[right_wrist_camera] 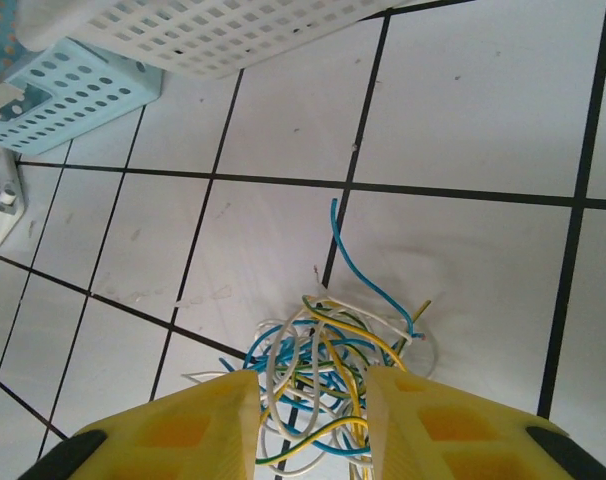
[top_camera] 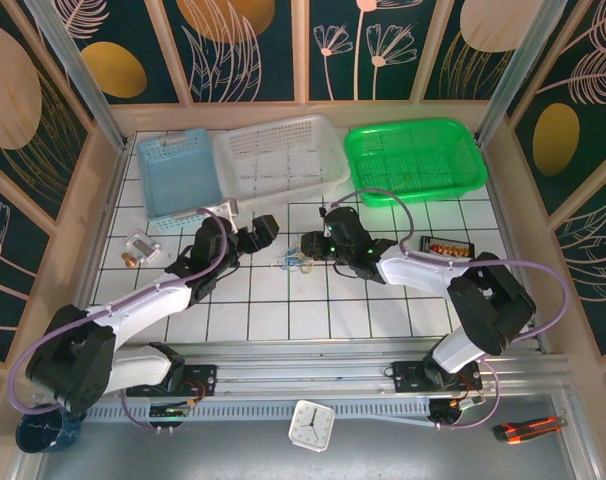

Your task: Untangle the cables

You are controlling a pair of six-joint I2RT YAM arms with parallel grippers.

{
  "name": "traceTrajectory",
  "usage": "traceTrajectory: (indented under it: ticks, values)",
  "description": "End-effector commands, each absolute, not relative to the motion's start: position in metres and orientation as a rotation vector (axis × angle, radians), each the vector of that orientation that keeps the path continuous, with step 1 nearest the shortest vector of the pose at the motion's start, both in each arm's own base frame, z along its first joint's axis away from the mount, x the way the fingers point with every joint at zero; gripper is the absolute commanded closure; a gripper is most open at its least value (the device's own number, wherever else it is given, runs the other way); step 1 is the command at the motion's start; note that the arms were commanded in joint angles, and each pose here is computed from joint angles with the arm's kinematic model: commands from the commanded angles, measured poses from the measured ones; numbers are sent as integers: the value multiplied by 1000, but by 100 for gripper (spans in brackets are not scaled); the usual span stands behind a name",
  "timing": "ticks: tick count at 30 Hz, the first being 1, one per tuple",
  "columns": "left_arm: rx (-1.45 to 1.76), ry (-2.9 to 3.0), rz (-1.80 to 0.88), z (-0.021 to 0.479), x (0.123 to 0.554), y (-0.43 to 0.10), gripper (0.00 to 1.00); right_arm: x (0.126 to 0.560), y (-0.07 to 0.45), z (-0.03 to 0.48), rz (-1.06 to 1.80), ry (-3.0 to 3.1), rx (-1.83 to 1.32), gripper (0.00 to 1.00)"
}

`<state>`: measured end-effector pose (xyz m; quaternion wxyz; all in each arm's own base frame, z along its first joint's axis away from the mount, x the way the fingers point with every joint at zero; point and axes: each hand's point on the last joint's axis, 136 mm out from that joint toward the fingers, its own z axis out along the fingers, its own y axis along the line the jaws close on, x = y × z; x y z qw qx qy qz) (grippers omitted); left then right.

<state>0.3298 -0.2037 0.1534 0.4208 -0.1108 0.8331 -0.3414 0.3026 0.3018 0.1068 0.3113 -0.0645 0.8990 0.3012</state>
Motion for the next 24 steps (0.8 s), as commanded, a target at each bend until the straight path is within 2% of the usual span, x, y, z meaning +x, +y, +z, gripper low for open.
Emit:
traceTrajectory:
  ticks: [1,15,24]
  values:
    - [-252,2083,-894,156,334,-212,1,312,287,98,722,2383,-147,68]
    - [-174,2160,-935,145,340,-234,1,318,283,81,824,2420,-219,70]
    - [-153,2236,-897,123,339,-236,1,331,297,94,881,2381,-247,69]
